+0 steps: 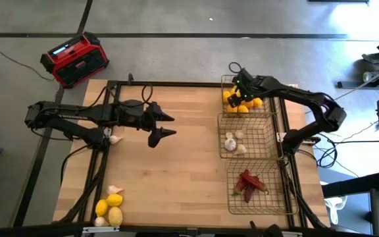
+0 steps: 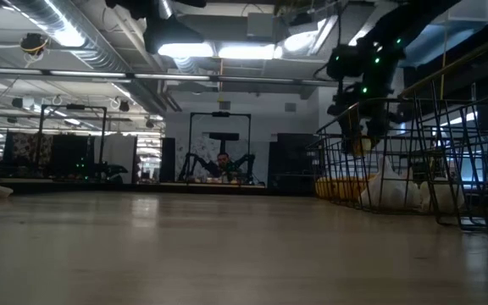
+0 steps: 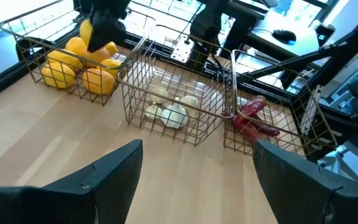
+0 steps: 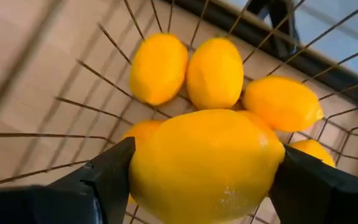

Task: Sort produce into baskets
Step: Put the yellow lemon into the top wire basket

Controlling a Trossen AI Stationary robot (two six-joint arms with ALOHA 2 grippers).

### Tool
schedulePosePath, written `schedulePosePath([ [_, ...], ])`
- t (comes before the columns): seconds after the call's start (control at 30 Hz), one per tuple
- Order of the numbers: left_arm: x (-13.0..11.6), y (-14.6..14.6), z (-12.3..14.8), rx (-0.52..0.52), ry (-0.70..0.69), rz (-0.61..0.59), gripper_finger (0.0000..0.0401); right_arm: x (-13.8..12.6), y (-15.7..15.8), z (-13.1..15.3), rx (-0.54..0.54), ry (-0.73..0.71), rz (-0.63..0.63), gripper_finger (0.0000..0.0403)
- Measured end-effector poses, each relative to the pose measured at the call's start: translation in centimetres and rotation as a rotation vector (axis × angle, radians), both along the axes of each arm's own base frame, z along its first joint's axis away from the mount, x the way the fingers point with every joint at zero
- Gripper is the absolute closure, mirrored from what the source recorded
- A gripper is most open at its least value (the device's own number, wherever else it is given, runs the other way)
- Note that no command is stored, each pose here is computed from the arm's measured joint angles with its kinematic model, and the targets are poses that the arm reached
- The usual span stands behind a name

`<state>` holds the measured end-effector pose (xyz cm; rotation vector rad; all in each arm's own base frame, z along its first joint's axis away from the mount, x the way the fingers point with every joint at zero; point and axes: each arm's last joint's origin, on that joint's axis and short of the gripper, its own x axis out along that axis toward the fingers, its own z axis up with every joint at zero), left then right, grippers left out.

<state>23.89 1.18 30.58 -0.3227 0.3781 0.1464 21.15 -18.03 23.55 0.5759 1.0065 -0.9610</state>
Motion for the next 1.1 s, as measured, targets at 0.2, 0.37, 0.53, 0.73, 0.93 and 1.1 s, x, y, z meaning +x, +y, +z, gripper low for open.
schedulePosePath([
  [0.2, 0.0, -0.4, 0.0, 0.011, 0.001, -0.021, 0.01, 0.8, -0.8, -2.4, 0.045, 0.083, -0.008, 0.0107],
  [0.37, 0.0, -0.5, 0.0, 0.012, 0.001, -0.025, 0.01, 1.3, -1.1, -4.0, 0.088, 0.124, -0.002, 0.0107],
  [0.53, 0.0, -0.5, 0.0, 0.012, 0.001, -0.025, 0.01, 1.4, -1.2, -4.3, 0.091, 0.134, 0.009, 0.0105],
  [0.73, 0.0, -0.5, 0.0, 0.012, 0.001, -0.025, 0.01, 1.4, -1.2, -4.4, 0.087, 0.145, 0.032, 0.0076],
  [0.93, 0.0, -0.5, 0.0, 0.012, 0.001, -0.025, 0.01, 1.3, -1.2, -4.4, 0.072, 0.171, 0.039, 0.0055],
  [1.1, 0.0, -0.5, 0.0, 0.011, 0.0, -0.025, 0.01, 1.3, -1.3, -4.4, 0.06, 0.184, 0.049, 0.0046],
])
